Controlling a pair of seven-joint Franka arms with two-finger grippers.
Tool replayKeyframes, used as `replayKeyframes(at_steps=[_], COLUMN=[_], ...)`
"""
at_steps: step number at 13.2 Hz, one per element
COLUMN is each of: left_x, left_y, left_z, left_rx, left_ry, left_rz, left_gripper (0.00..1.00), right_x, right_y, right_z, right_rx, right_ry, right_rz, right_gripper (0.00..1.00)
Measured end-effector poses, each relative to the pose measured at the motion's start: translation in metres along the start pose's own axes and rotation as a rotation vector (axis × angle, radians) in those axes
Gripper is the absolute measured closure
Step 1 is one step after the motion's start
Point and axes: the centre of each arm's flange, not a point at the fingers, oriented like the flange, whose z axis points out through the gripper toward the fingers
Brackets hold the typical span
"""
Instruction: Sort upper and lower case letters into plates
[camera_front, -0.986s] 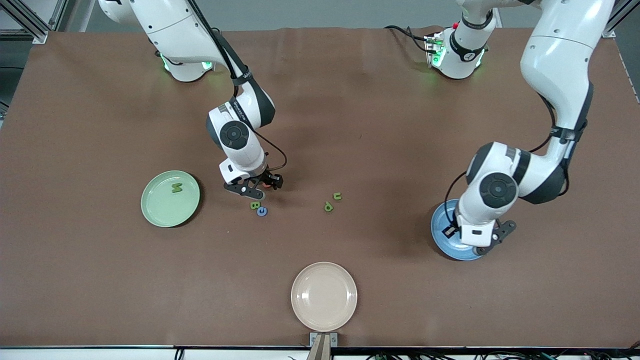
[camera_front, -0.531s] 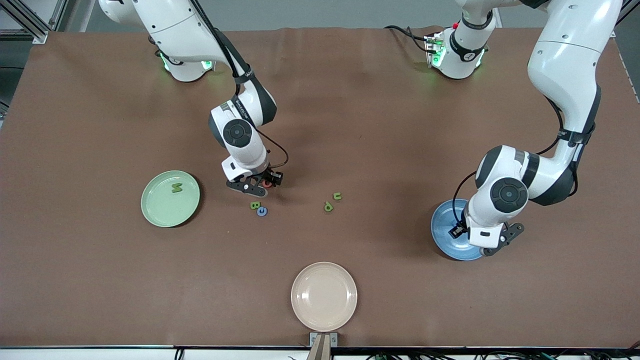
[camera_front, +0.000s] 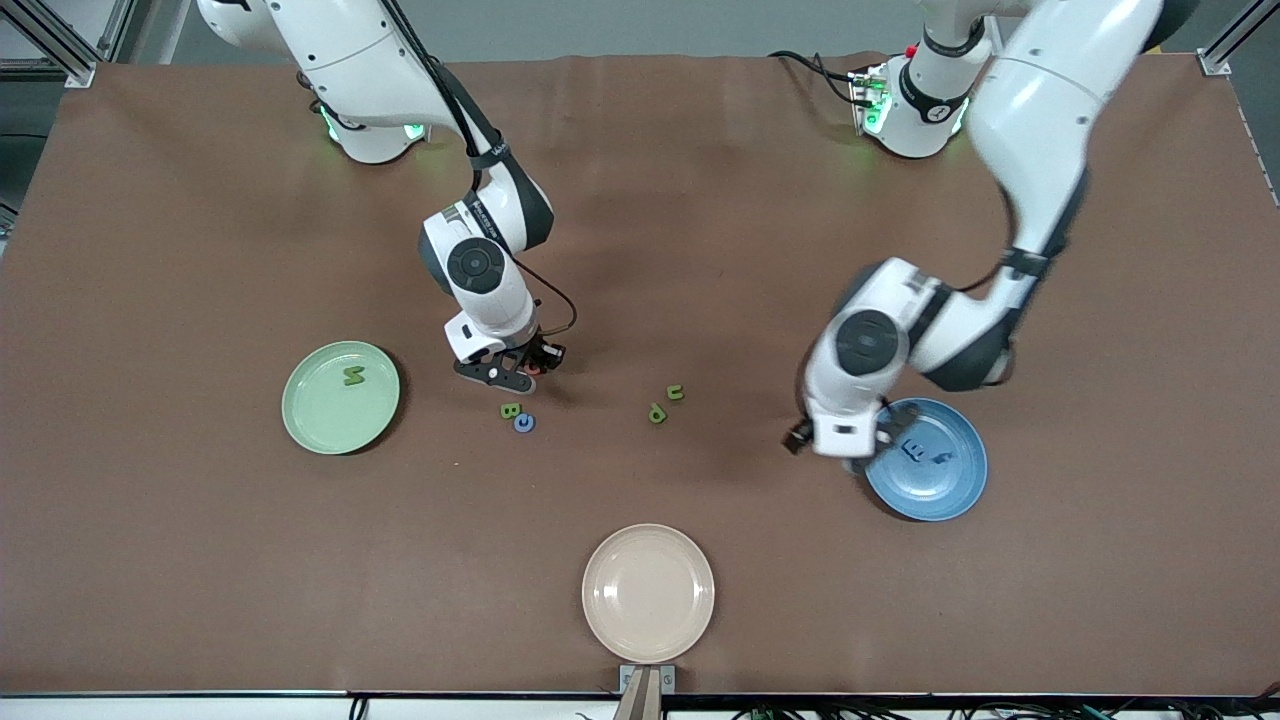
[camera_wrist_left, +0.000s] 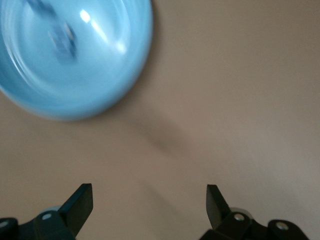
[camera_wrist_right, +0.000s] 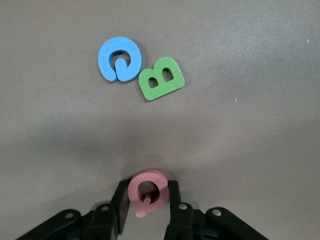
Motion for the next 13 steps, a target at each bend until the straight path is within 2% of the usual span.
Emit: replayKeyframes(at_steps=[2,3,5,7,10,13], left_x=[-0.057,-0.073,-0.087,-0.096,-0.121,-0.146], left_y=[0.025,0.034,0.050,0.063,0.072,0.078], left_z=[0.011,0.017,0.030,0.040,0.048,0.051], left_rx=[-0.006,-0.015,-0.027,-0.035,-0.035,-0.042], left_ry=[-0.011,-0.020,-0.039,-0.054,-0.066,-0.074], left_rz=[-0.013,-0.042,-0.139,-0.241,-0.350,-0.389], left_gripper=[0.05,0.05,0.14,0.15,0.16,0.19], right_x=[0.002,0.007,0.031,0.069,0.124,0.157], right_y=[0.002,0.005,0.024,0.061,0.137,0.210], right_z=[0.000,-0.001,-0.015,-0.050,-0.093,-0.087], right_rx=[-0.001,-0.008,-0.042,-0.065,-0.052,-0.046], right_ry=[0.001,0.002,-0.012,-0.031,-0.040,-0.040], right_rz=[0.003,0.002,-0.036,-0.101,-0.203,-0.269], right_gripper=[0.64,0.64,0.64,0.64,0.64,0.64])
